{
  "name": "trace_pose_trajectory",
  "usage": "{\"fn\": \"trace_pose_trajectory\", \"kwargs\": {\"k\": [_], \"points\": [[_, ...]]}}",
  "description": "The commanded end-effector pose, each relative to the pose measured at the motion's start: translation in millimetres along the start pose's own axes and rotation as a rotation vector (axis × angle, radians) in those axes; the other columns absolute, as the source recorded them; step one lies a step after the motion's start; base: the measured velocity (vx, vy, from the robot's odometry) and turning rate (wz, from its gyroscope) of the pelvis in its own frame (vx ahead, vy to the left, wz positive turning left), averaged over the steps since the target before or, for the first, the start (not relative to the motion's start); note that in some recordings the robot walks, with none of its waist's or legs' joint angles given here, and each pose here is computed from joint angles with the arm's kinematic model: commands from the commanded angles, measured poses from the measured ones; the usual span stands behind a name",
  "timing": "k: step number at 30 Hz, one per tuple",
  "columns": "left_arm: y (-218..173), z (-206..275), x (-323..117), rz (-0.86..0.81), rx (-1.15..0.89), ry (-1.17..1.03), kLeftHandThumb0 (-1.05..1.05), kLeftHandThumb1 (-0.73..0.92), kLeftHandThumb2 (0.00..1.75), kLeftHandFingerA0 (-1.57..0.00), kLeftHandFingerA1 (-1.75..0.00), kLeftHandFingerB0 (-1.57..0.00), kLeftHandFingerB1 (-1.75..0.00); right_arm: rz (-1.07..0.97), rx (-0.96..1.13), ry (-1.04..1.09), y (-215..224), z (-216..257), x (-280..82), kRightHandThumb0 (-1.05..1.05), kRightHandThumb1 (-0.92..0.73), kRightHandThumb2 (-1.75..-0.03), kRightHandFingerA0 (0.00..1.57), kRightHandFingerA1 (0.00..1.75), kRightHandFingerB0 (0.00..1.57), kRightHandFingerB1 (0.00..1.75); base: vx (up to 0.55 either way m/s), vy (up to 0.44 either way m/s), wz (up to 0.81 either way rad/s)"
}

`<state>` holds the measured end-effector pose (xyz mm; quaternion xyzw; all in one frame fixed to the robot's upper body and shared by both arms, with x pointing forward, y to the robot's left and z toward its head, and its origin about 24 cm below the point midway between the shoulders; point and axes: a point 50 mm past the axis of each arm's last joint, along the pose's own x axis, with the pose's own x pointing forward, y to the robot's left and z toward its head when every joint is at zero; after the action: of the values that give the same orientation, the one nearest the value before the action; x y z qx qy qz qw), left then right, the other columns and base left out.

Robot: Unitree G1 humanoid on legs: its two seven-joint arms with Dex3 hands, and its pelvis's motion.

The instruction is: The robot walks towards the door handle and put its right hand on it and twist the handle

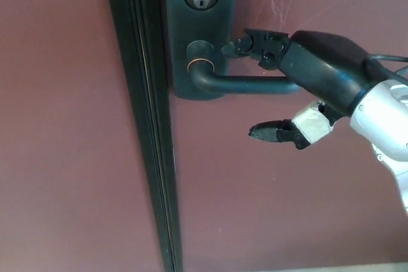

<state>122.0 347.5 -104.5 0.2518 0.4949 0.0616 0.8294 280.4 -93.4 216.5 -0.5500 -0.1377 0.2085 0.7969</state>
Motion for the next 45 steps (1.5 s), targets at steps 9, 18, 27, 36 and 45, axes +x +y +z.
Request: {"fn": "trace_pose_trajectory", "kwargs": {"k": [9,18,27,36,45], "points": [[1,-3,-1,-0.005,0.008,0.003,-0.32,0.59,0.58,-0.68,-0.47,-0.55,-0.42,0.063,-0.171,0.034,-1,6,14,-0.55,-0.4,-0.8,0.34,0.51,0.19,0.42,0.0,0.0,0.0],[2,-3,-1,-0.005,-0.003,0.004,-0.32,0.59,0.58,-0.67,-0.47,-0.55,-0.42,0.139,-0.219,0.042,9,12,23,-0.55,-0.41,-0.8,0.36,0.52,0.2,0.43,0.0,0.0,0.0],[2,-3,-1,-0.007,-0.007,0.004,-0.31,0.59,0.58,-0.67,-0.46,-0.55,-0.42,0.193,-0.23,0.051,14,13,29,-0.57,-0.42,-0.8,0.38,0.52,0.26,0.44,0.0,0.0,0.0],[2,-2,-1,-0.002,0.014,-0.001,-0.31,0.59,0.58,-0.69,-0.47,-0.56,-0.42,0.231,-0.212,0.076,24,8,35,-0.57,-0.53,-0.56,0.4,0.37,0.33,0.33,0.0,0.0,0.0],[2,-2,-1,-0.003,0.014,-0.001,-0.32,0.59,0.59,-0.7,-0.48,-0.56,-0.43,0.219,-0.204,0.102,32,0,43,-0.55,-0.53,-0.56,0.41,0.39,0.26,0.32,0.0,0.0,0.0]]}}
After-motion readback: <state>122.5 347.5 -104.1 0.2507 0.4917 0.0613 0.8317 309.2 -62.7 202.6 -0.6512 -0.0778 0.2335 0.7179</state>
